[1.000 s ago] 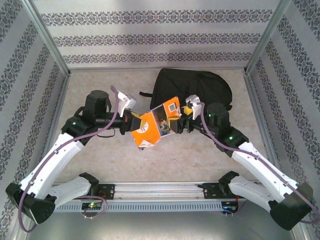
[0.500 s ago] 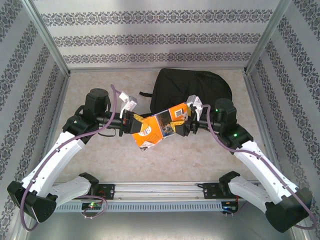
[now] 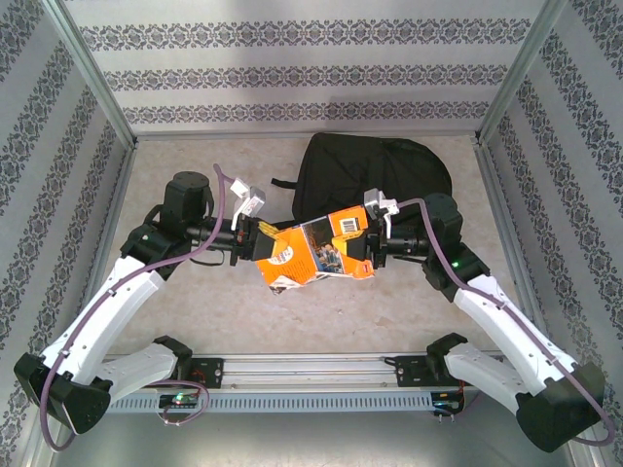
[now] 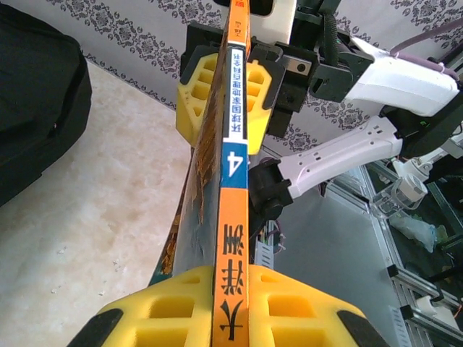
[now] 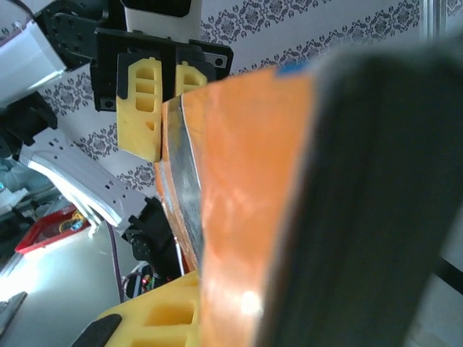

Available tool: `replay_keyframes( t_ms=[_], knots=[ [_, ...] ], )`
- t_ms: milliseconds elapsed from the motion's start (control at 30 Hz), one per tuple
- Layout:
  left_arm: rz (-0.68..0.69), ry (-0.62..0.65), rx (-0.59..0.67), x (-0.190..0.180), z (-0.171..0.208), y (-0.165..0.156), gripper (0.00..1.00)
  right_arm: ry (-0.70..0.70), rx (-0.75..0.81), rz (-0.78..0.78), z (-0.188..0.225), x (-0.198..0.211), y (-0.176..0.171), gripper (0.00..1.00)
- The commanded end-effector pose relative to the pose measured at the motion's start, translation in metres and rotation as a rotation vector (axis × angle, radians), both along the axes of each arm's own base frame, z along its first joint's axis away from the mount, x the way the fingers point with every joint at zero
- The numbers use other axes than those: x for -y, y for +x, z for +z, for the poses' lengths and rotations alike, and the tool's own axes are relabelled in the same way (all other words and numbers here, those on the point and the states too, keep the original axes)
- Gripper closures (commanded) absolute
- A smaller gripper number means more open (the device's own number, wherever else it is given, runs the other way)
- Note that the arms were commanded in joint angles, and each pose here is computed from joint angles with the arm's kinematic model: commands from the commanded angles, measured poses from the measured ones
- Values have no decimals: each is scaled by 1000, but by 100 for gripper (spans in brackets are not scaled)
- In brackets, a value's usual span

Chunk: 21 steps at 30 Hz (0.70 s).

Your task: Pack the student bag

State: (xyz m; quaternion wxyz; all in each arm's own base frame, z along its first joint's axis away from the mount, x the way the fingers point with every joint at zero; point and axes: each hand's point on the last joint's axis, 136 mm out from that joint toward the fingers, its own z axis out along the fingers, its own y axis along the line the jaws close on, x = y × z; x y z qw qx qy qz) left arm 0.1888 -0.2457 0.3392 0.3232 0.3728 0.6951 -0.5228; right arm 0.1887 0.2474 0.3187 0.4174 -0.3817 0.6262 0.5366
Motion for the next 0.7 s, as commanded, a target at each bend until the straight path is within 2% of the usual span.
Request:
replay_keyframes(
  t_ms=[0,67,133,200,267,333,433,500,600,667],
  knots=[
    [23,-48,65,1,22,9,70,78,31,-88,24,6,9,100],
    [132,-2,57,-3,14,27,59,107,-33,-167,30,14,22,100],
    [306,77,42,-16,0,54,46,126,-120,-265,29,24,39,100],
    [450,133,24,-32,-12,77,38,101,-207,-369,19,35,55,100],
    [585,162,-18,-47,-20,99,36,23,-274,-487,7,48,70,100],
    [661,174,-44,-54,-24,113,35,-54,-296,-631,-6,65,84,100],
    [724,184,-113,-52,-33,136,35,-151,-320,-999,-18,122,101,100],
    [783,221,-170,-53,-49,158,36,-98,-305,-1210,-10,161,100,100],
    [857,274,-252,-52,-76,188,35,-36,-283,-1392,10,202,91,100],
    [860,307,-299,-45,-93,205,33,-9,-272,-1459,20,218,86,100]
  ],
)
